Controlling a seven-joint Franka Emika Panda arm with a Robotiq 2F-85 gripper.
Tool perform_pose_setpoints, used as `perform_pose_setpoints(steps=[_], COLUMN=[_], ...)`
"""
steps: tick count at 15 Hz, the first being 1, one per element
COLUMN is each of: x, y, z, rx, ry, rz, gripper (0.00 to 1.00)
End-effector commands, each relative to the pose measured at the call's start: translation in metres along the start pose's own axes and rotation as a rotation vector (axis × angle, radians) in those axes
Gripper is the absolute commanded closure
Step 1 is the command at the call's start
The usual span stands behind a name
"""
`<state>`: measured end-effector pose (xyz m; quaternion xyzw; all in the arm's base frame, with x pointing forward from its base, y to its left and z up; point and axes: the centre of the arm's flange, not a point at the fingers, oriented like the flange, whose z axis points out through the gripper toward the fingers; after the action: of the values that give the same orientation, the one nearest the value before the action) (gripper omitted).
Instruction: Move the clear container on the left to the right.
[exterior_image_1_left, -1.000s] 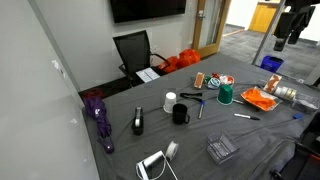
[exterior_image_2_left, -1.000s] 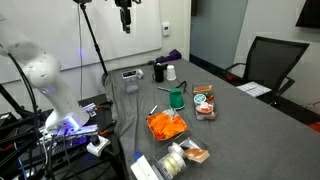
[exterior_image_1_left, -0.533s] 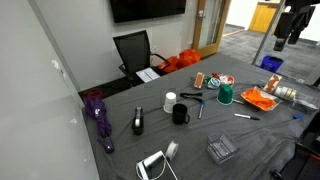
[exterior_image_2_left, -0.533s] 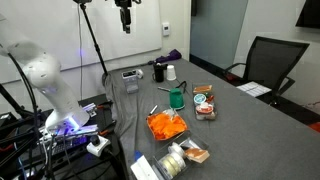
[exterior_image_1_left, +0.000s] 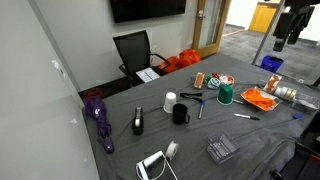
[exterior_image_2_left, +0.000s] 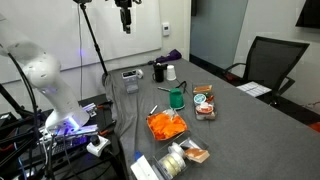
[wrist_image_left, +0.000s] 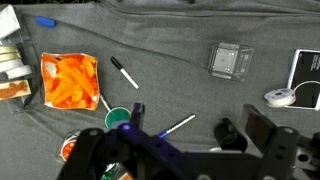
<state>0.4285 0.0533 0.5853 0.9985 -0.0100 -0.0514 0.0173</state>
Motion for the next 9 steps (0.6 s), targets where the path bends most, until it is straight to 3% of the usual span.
perform_pose_setpoints(steps=[1,9], x=[0.017,0.041], y=[-0.008,-0.032], z=[0.037,0.136], rx=[-0.014,0.052], ry=[0.006,0.026], rz=[-0.066,-0.196], gripper=[0.00,0.00])
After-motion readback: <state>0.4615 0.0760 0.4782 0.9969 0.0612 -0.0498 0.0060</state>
